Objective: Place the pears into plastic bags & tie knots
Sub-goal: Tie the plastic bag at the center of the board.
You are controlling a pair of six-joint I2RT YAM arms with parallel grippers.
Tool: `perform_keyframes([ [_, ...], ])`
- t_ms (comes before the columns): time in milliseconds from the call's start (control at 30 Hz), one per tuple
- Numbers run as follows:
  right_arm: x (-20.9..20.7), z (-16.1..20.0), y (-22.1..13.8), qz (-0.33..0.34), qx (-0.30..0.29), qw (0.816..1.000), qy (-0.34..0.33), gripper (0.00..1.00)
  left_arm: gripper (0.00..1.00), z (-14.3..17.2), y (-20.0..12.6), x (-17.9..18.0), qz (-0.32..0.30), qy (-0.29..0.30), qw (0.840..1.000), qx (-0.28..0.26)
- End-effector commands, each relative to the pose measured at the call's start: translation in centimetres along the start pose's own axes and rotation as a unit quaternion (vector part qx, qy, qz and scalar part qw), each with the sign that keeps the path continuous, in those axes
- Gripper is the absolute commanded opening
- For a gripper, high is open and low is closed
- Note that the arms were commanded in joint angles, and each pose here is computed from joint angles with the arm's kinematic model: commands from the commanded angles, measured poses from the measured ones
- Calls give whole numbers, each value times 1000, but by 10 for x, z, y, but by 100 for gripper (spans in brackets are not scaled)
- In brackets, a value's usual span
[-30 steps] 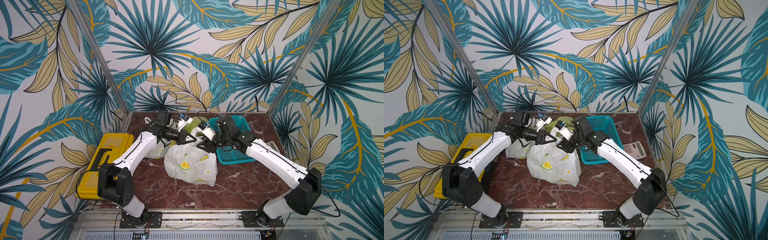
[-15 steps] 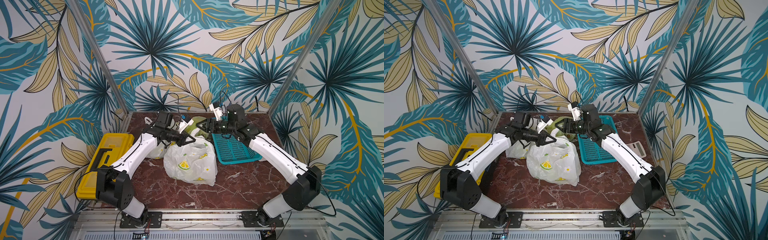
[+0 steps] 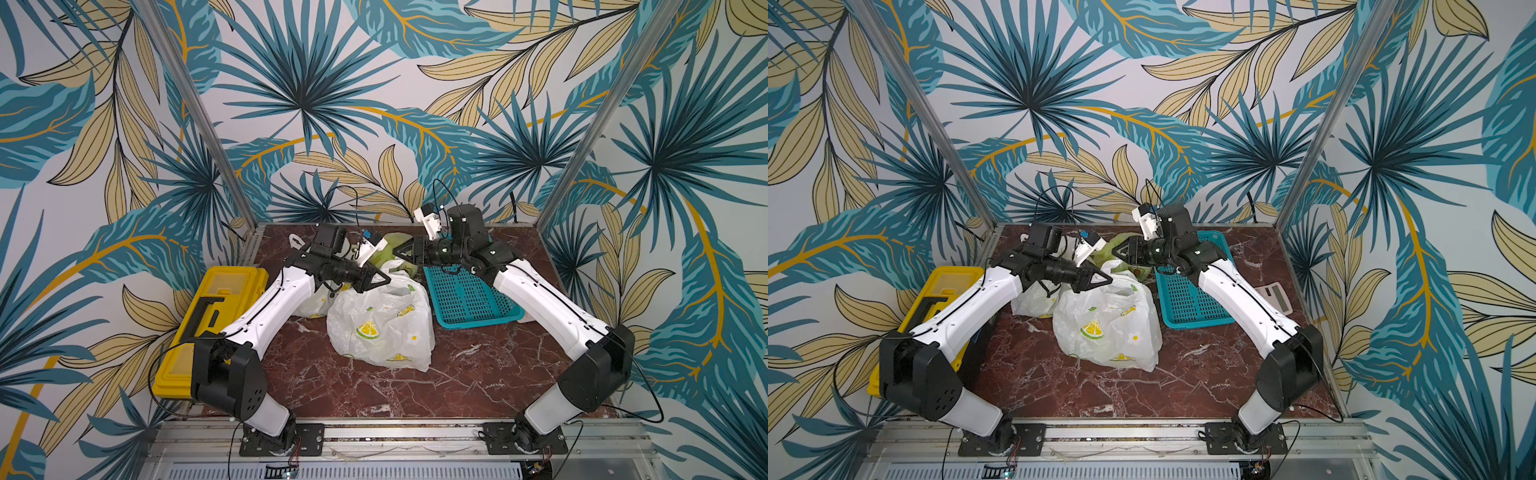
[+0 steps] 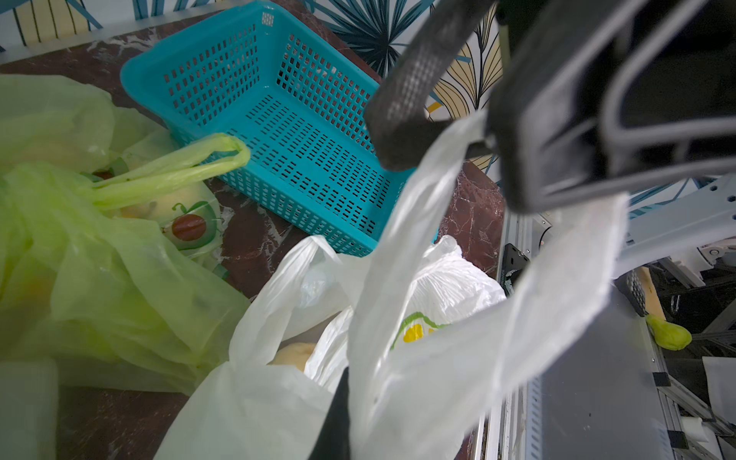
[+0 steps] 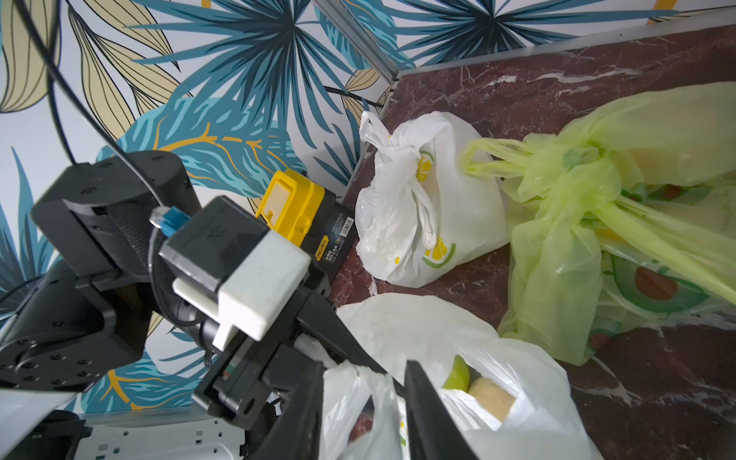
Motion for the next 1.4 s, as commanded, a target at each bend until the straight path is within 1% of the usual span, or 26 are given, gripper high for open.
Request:
perform_keyframes([
  [0, 4, 3, -4, -1, 8, 1000, -4, 36, 13, -13, -10, -8, -1, 14, 1000, -17],
  [100, 10, -1, -7, -9, 4, 1000, -3, 35, 13, -13, -11, -4, -12, 8, 1000, -18],
  [167, 15, -3, -9, -19, 3, 1000, -6, 23, 14, -13, -13, -1, -16, 1, 1000, -20],
  [267, 24, -3, -15, -34, 0, 999, -17, 9, 20, -10, -15, 7, -27, -19, 999, -19],
  [333, 30, -1, -18, -43, -3, 999, -26, 5, 20, -7, -16, 14, -32, -34, 999, -19],
  [400, 34, 5, -19, -49, 3, 998, -35, 2, 20, -6, -18, 17, -32, -42, 998, -20],
  [467, 37, 13, -19, -55, 12, 998, -37, 0, 21, -5, -19, 18, -32, -45, 998, -21],
  [533, 42, 20, -23, -61, 17, 997, -45, 1, 20, -5, -19, 17, -26, -45, 998, -21],
  [600, 45, 29, -24, -61, 20, 997, -51, 2, 16, -6, -19, 16, -23, -44, 999, -22],
  [700, 44, 59, -13, -60, 53, 994, -73, 2, 11, -9, -21, 17, -28, -45, 998, -25],
  [800, 24, 96, 10, -39, 93, 991, -83, 0, 8, -12, -23, 16, -32, -49, 998, -29],
  [867, -1, 111, 28, 0, 104, 992, -78, 0, 7, -12, -22, 13, -20, -51, 998, -32],
  [900, -9, 115, 36, 6, 101, 991, -87, 0, 6, -13, -22, 11, -14, -51, 998, -33],
  [933, -17, 113, 43, 13, 84, 991, -100, 0, 6, -12, -21, 9, -7, -52, 998, -33],
  [1000, -23, 100, 52, 17, 32, 990, -137, 0, 6, -11, -21, 4, 11, -49, 998, -32],
  [1067, -25, 93, 57, 19, 10, 985, -172, 0, 6, -7, -21, -4, 33, -44, 998, -30],
  [1167, -31, 89, 62, 24, 20, 979, -200, 0, 10, 1, -24, -7, 37, -34, 998, -29],
  [1267, -35, 90, 65, 19, 43, 978, -204, 0, 17, 7, -25, -10, 43, -30, 998, -28],
  [1367, -30, 88, 67, 2, 48, 977, -208, 0, 28, 13, -23, -8, 45, -32, 998, -23],
])
Point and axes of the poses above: each gripper's point midway between its finger pads, its own y axis out along the fingers, its own x axis along the line the jaws close on, z = x × y, the point moved 2 cm from there along -y, back along the fingers, and after that the axes turned 5 degrees about -y, right-handed, at the moved point
